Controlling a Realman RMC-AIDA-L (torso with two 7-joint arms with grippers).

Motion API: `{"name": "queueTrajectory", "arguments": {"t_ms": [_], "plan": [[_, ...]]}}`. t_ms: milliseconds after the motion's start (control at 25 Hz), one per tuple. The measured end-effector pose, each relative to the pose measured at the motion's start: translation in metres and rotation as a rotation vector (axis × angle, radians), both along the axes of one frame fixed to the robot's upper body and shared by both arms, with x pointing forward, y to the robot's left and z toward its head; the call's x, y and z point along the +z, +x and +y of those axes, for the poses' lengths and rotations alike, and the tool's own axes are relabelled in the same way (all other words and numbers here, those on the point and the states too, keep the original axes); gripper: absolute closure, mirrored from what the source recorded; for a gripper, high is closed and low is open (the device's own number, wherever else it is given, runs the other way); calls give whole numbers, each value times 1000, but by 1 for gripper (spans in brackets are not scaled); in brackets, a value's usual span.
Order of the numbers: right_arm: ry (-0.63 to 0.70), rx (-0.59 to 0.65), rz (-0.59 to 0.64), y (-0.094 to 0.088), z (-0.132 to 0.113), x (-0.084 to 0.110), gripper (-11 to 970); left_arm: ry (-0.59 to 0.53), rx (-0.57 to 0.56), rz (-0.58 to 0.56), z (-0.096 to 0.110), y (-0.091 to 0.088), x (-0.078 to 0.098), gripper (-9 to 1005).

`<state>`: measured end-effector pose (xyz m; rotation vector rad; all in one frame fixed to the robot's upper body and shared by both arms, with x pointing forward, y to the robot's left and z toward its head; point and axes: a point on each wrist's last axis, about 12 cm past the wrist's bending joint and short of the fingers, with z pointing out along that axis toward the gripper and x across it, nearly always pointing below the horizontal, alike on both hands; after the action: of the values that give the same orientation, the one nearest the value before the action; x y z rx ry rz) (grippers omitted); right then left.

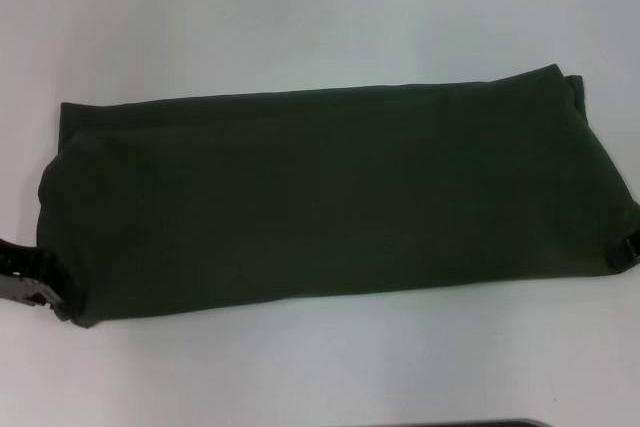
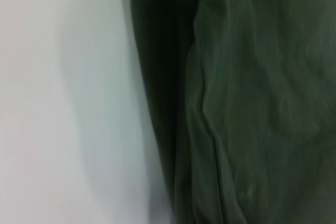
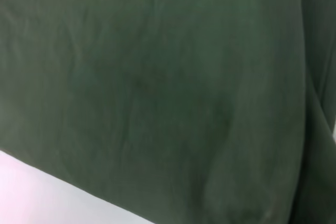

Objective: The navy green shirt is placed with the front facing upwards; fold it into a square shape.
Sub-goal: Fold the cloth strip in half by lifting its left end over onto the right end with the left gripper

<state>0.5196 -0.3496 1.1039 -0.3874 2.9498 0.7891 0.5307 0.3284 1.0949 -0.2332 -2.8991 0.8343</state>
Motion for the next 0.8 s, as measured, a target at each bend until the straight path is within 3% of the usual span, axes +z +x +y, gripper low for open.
{"name": "queueTrajectory", "arguments": {"t_ms": [120,520,640,720,800], "plan": [[3,0,-2,1,1,0,936,-6,8,12,0,-1,0,977],[26,-61,-7,0,-9,4,933,33,81,-36,17,-4,7,781],[22,-73,-3,-2,-14,5,823,45,87,-54,20,-4,12,722],[19,-89,-9,-3,-21,9,749,55,89,-62,23,-3,16,626],[16,-113,-19,-3,-31,14,592,64,90,-70,25,-2,21,529]]}}
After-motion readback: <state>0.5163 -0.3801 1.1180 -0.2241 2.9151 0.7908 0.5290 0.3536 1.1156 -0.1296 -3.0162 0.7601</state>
